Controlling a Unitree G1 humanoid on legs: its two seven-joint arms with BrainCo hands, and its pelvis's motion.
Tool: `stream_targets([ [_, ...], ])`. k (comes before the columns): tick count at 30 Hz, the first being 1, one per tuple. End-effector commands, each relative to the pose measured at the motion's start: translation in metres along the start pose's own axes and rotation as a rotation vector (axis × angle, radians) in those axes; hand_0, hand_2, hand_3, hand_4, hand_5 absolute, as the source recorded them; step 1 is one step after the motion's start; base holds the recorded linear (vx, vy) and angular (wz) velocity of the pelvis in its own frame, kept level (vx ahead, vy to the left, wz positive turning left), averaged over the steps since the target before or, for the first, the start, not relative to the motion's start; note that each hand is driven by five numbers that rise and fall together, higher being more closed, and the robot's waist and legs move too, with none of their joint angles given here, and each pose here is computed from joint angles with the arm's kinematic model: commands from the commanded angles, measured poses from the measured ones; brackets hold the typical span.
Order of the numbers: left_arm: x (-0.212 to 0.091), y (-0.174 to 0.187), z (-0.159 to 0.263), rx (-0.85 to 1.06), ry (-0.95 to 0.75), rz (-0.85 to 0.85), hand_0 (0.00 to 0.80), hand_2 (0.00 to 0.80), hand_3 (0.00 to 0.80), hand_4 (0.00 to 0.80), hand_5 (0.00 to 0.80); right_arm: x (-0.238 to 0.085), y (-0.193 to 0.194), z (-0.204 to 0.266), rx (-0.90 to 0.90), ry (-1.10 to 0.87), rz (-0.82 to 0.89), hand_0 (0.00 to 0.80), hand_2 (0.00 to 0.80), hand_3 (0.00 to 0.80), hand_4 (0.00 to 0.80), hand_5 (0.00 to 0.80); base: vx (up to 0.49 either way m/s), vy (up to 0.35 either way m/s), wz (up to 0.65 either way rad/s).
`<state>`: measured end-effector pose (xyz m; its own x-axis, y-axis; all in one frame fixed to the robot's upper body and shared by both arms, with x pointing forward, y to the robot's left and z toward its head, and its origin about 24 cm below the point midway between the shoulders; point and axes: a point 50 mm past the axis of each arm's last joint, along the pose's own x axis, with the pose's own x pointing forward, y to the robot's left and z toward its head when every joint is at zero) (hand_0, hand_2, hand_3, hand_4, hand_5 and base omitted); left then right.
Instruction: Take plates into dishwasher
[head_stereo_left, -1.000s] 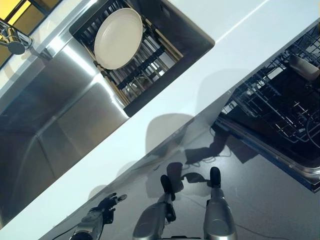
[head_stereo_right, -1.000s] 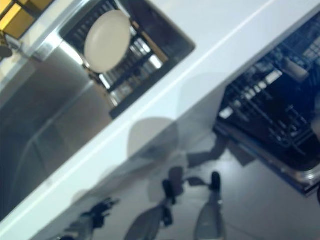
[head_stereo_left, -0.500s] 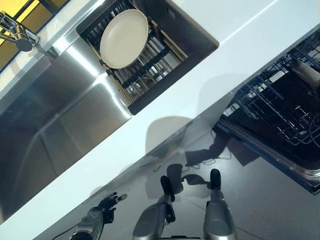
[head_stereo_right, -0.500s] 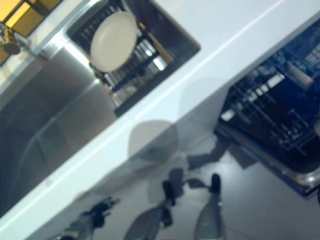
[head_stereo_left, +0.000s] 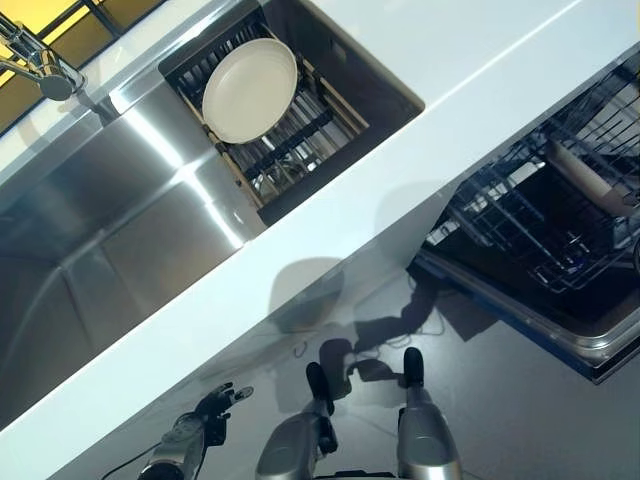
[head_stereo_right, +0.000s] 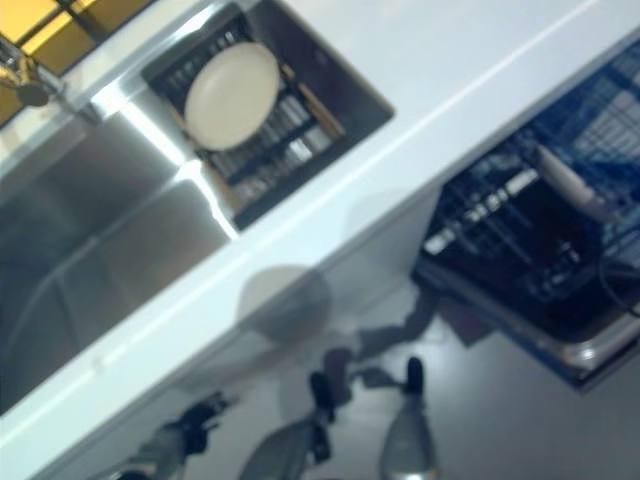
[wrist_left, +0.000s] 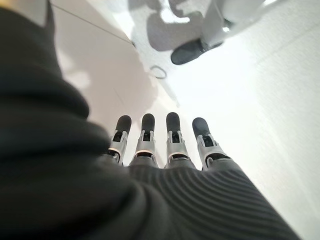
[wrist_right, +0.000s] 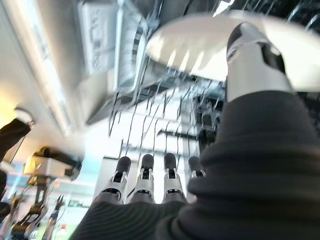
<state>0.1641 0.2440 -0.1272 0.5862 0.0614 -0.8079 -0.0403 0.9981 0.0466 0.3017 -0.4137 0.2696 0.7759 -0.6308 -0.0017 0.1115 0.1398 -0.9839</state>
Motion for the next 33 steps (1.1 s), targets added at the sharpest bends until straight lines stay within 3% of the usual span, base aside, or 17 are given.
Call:
stream_targets([
  [1,-0.007,0.022,-0.021,0.089,0.101,0.071,0.0,0.0,0.0,0.0,0.0,-0.003,-0.028,-0.007,-0.036,0.033,-0.066,0.0,0.0,0.0,0.0,0.0,0.069,0.033,-0.03],
  [9,-0.011,0.031,-0.03,0.101,0.144,0.104,0.0,0.0,0.0,0.0,0.0,-0.006,-0.058,-0.015,-0.053,0.055,-0.127,0.0,0.0,0.0,0.0,0.0,0.065,0.02,-0.04],
  [21,-0.013,0.033,-0.036,0.057,0.164,0.136,0.0,0.0,0.0,0.0,0.0,-0.024,-0.125,0.014,-0.099,-0.042,-0.433,0.0,0.0,0.0,0.0,0.0,0.039,0.011,-0.02],
  [25,-0.012,0.032,-0.034,0.038,0.164,0.146,0.0,0.0,0.0,0.0,0.0,-0.034,-0.143,0.039,-0.075,-0.133,-0.541,0.0,0.0,0.0,0.0,0.0,0.014,0.029,0.09],
  [27,-0.011,0.031,-0.034,0.008,0.168,0.159,0.0,0.0,0.0,0.0,0.0,-0.044,-0.15,0.072,-0.065,-0.269,-0.586,0.0,0.0,0.0,0.0,0.0,0.053,0.048,0.17],
  [33,-0.013,0.029,-0.042,-0.035,0.189,0.178,0.0,0.0,0.0,0.0,0.0,-0.067,-0.141,0.132,-0.094,-0.542,-0.592,0.0,0.0,0.0,0.0,0.0,0.063,0.026,0.17],
])
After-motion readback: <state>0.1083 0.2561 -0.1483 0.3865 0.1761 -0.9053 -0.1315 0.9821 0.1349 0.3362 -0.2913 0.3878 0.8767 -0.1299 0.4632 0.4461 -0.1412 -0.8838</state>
